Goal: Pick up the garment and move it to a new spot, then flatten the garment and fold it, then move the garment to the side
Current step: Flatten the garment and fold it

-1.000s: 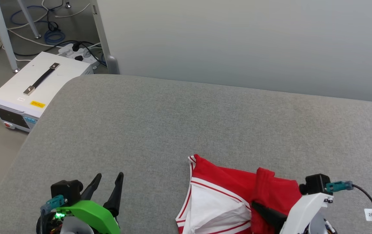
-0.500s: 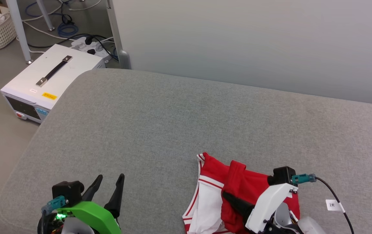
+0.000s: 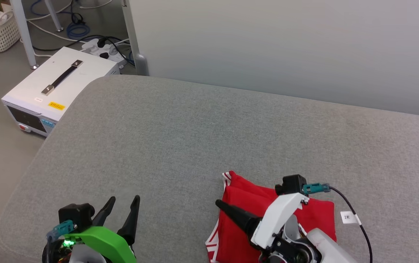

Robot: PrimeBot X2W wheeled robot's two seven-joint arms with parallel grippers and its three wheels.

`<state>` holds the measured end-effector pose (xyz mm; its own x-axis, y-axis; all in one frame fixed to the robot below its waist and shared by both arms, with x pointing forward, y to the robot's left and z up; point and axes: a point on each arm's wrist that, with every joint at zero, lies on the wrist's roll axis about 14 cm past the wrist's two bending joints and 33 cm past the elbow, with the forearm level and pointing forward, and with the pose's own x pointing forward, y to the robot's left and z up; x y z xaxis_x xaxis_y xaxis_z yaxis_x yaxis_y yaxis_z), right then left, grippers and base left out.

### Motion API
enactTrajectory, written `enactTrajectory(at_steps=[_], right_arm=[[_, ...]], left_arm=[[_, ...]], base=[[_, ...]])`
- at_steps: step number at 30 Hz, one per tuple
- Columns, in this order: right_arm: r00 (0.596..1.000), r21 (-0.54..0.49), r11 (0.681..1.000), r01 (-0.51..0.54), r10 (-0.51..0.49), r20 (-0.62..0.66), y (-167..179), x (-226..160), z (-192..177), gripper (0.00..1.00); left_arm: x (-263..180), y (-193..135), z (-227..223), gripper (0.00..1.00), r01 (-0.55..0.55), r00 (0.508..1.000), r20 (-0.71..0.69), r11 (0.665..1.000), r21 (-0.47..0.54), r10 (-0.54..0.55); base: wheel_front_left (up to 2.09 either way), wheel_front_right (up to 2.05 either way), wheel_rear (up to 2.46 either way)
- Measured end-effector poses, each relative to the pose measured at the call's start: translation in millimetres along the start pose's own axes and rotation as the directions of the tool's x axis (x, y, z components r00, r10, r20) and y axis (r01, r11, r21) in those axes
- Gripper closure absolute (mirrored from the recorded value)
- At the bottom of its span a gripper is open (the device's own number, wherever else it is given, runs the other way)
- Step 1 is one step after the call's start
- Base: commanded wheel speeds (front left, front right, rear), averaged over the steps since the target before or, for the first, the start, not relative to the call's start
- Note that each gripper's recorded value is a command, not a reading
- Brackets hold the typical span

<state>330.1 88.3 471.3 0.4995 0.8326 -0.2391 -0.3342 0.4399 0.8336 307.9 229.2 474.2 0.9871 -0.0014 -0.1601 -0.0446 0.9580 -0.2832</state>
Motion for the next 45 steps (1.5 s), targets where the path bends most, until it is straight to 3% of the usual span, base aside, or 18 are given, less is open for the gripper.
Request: enactTrajectory(at_steps=[4, 7, 10, 12, 17, 22, 29, 36, 39, 45], right_arm=[[0.998, -0.105, 0.994, 0.024, -0.017, 0.061, 1, 0, 24, 0.00], [0.988, -0.274, 0.957, 0.098, -0.061, 0.140, -9, -9, 56, 0.00], [0.962, -0.446, 0.870, 0.210, -0.104, 0.251, -24, -34, 97, 0.00], [0.936, -0.532, 0.795, 0.292, -0.121, 0.332, -32, -55, 125, 0.00], [0.863, -0.646, 0.619, 0.446, -0.106, 0.494, -32, -104, 178, 0.00], [0.787, -0.644, 0.533, 0.549, -0.070, 0.613, -31, -148, 197, 0.00], [0.667, -0.561, 0.505, 0.656, -0.040, 0.744, -35, -198, 195, 0.00], [0.561, -0.447, 0.553, 0.703, -0.045, 0.827, -38, -225, 172, 0.00], [0.531, -0.407, 0.566, 0.717, -0.065, 0.845, -40, -231, 162, 0.00], [0.530, -0.395, 0.560, 0.728, -0.094, 0.843, -46, -232, 150, 0.00]], left_arm=[[4, -7, 2, 0.00, 0.023, 1.000, 0.006, 1.000, 0.003, -0.023], [8, -15, 7, 0.00, 0.047, 0.999, 0.020, 0.999, 0.006, -0.047], [13, -22, 14, 0.00, 0.070, 0.997, 0.041, 0.997, 0.018, -0.070], [17, -29, 20, 0.00, 0.088, 0.994, 0.061, 0.996, 0.023, -0.090], [26, -46, 38, 0.00, 0.130, 0.983, 0.127, 0.991, 0.042, -0.135], [29, -62, 51, 0.00, 0.172, 0.966, 0.188, 0.984, 0.055, -0.179], [27, -68, 65, 0.00, 0.178, 0.945, 0.267, 0.982, 0.068, -0.190], [20, -72, 61, 0.00, 0.188, 0.937, 0.288, 0.980, 0.064, -0.198], [18, -73, 57, 0.00, 0.192, 0.936, 0.287, 0.979, 0.066, -0.203], [17, -76, 46, 0.00, 0.205, 0.938, 0.266, 0.974, 0.092, -0.222]], base=[[0.00, 0.00, 0.00], [0.00, 0.00, 0.00], [0.00, 0.00, 0.00], [0.00, 0.00, 0.00], [0.00, 0.00, 0.00], [0.00, 0.00, 0.00], [0.00, 0.00, 0.00], [0.00, 0.00, 0.00], [0.00, 0.00, 0.00], [0.00, 0.00, 0.00]])
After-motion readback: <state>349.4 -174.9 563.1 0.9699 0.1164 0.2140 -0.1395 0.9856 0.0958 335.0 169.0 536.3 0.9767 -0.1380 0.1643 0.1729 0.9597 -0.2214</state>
